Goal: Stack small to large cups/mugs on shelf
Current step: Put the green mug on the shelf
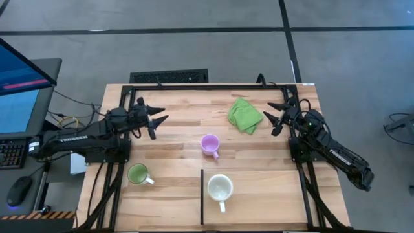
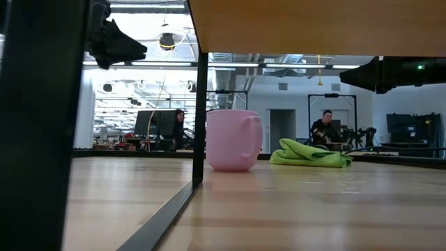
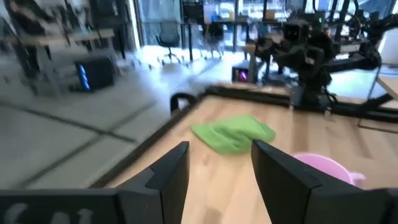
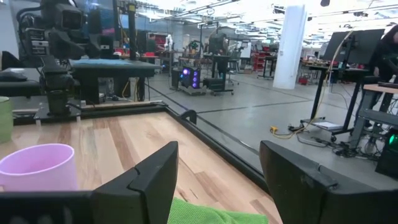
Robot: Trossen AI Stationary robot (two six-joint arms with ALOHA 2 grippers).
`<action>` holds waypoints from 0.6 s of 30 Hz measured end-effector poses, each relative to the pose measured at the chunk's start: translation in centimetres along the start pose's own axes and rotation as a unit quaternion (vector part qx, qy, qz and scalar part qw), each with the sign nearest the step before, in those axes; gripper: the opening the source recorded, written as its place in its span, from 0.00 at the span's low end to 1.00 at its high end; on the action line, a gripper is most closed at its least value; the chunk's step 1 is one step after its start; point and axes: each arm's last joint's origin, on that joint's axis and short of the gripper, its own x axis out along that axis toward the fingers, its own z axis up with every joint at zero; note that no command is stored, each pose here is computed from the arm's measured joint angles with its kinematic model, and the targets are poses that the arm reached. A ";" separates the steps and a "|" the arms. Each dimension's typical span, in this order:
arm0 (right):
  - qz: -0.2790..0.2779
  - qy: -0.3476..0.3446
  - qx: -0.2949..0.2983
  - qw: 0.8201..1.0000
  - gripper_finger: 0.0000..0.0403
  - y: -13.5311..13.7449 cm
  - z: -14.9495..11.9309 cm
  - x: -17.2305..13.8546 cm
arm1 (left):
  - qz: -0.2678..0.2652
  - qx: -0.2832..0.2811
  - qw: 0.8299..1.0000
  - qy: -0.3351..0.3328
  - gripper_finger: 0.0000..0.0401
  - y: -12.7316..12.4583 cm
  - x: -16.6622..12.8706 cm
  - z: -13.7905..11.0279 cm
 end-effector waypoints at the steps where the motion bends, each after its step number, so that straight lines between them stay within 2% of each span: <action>1: 0.000 0.000 0.000 1.000 0.62 0.0 0.0 0.0 | -0.009 -0.012 1.000 0.015 0.41 -0.1 -0.1 0.1; 5: 0.000 0.000 0.000 1.000 0.62 0.0 0.0 0.0 | -0.037 -0.093 0.992 0.080 0.41 -0.3 -0.6 1.2; 7: 0.000 0.000 0.000 1.000 0.62 0.0 0.0 0.0 | -0.038 -0.112 0.988 0.103 0.41 -0.4 -0.9 1.8; 12: 0.000 0.000 0.000 1.000 0.62 0.0 0.0 0.0 | 0.007 -0.143 0.979 0.145 0.41 -0.4 -2.2 3.9; 18: 0.000 0.000 0.000 1.000 0.62 0.0 0.0 0.0 | 0.027 -0.180 0.963 0.199 0.41 -0.9 -3.3 6.0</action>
